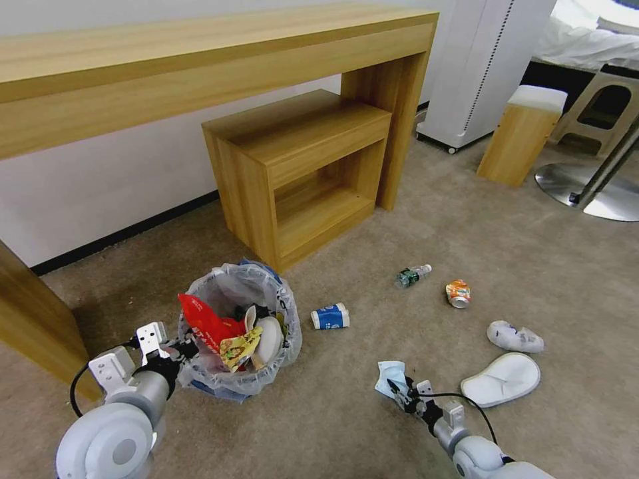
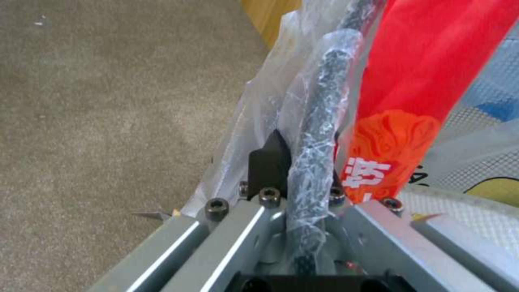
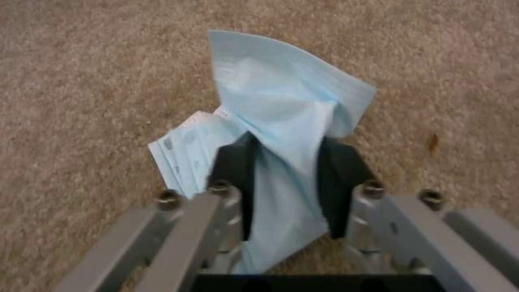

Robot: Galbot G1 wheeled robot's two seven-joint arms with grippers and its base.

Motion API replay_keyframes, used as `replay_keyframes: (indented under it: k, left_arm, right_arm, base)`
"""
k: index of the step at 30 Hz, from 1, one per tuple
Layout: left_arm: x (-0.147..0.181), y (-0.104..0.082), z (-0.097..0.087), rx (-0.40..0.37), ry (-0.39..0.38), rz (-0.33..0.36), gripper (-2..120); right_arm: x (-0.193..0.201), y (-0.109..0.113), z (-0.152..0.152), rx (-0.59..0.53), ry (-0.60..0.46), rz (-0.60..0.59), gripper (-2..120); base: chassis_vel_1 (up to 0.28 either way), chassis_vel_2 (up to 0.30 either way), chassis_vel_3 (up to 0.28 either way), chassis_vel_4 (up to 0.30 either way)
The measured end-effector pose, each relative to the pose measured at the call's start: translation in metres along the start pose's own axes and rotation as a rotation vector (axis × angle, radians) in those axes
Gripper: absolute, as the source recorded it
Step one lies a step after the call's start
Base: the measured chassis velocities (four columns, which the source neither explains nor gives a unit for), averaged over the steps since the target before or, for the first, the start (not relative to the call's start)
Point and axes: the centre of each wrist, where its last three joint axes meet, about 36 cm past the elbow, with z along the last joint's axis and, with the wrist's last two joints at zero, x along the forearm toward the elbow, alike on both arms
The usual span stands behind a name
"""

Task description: Pick up the trash bin and place the garbage on the floor into it.

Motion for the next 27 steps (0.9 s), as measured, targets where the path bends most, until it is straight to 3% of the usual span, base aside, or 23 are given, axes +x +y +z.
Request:
replay_keyframes:
  k: [5,7,17,22,27]
  left_arm:
    - [0.000,0.000,0.000,0.000,0.001,0.001,0]
    - [-0.001,0.000,0.000,0.001,0.001,0.002,0]
    - [-0.004,0.001,0.002,0.003,0.005,0.000,0]
    - [-0.007,0.002,0.005,0.001,0.014,-0.003,0]
    - [-0.011,0.002,0.009,0.001,0.023,-0.003,0]
  right_arm:
    - [0.000,-0.001,0.001,0.013,-0.003,-0.005,12]
    - [0.000,-0.002,0.001,0.022,-0.008,-0.012,0]
    - [0.007,-0.002,-0.001,0.058,-0.062,-0.059,0]
    - [0.010,-0.003,-0.015,0.102,-0.152,-0.125,0]
    - [0.005,-0.003,-0.043,0.180,-0.317,-0.204,0]
  base:
    - [0.000,0.000,0.000,0.000]
    - [0.000,0.000,0.000,0.000]
    - [0.000,0.000,0.000,0.000]
    - [0.000,0.000,0.000,0.000]
    - [0.000,0.000,0.000,0.000]
